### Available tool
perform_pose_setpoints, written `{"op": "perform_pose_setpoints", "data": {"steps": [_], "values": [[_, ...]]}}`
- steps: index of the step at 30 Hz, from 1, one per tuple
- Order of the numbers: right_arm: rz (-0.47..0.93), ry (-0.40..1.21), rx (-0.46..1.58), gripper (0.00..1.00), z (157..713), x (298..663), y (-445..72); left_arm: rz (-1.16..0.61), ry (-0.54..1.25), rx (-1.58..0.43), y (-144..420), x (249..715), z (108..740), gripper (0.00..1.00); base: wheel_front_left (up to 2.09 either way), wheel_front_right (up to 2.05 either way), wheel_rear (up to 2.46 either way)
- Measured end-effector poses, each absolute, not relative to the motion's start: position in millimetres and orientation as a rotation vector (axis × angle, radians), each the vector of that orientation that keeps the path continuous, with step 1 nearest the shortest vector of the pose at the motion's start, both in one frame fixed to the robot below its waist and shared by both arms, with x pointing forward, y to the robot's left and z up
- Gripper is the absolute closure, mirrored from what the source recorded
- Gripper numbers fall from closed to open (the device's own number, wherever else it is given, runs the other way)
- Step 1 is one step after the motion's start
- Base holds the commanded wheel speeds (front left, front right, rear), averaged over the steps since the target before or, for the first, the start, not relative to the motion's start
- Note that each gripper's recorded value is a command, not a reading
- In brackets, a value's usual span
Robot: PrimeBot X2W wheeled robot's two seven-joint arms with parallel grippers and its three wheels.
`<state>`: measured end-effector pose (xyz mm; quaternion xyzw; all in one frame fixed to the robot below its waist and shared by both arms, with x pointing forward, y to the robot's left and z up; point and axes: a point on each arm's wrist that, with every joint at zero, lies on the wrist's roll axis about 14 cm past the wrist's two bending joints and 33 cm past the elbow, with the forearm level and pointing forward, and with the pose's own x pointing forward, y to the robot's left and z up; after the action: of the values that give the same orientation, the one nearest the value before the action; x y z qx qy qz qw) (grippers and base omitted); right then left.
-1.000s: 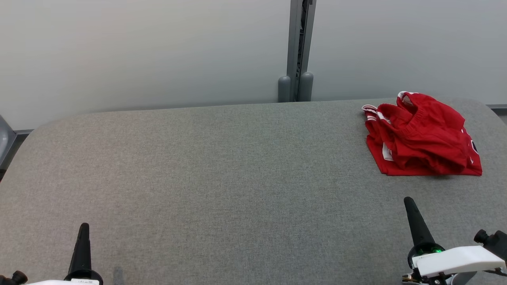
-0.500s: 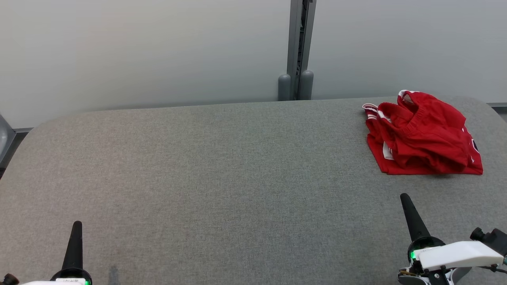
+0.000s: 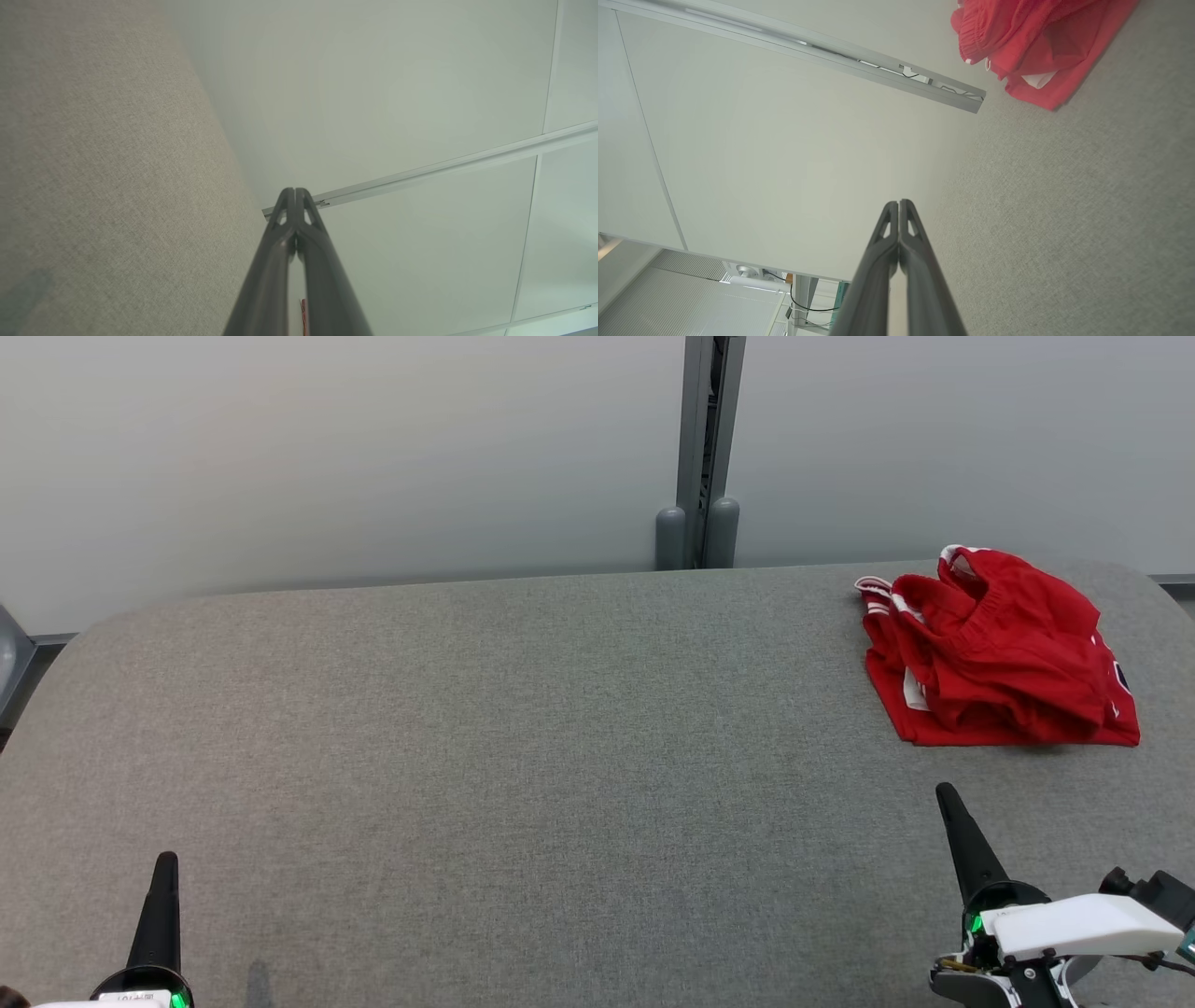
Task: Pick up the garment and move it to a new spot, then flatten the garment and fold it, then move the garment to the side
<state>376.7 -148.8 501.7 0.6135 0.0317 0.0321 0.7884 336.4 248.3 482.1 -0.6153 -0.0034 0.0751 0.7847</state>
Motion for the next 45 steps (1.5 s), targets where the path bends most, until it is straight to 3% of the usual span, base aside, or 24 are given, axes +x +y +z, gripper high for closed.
{"op": "perform_pose_setpoints", "data": {"steps": [45], "values": [[0.084,0.104,1.571,1.0,503.0,386.9,-138.1,0.105,-0.081,-1.573,258.5,340.9,498.9,1.0,0.0,0.0,0.0]]}}
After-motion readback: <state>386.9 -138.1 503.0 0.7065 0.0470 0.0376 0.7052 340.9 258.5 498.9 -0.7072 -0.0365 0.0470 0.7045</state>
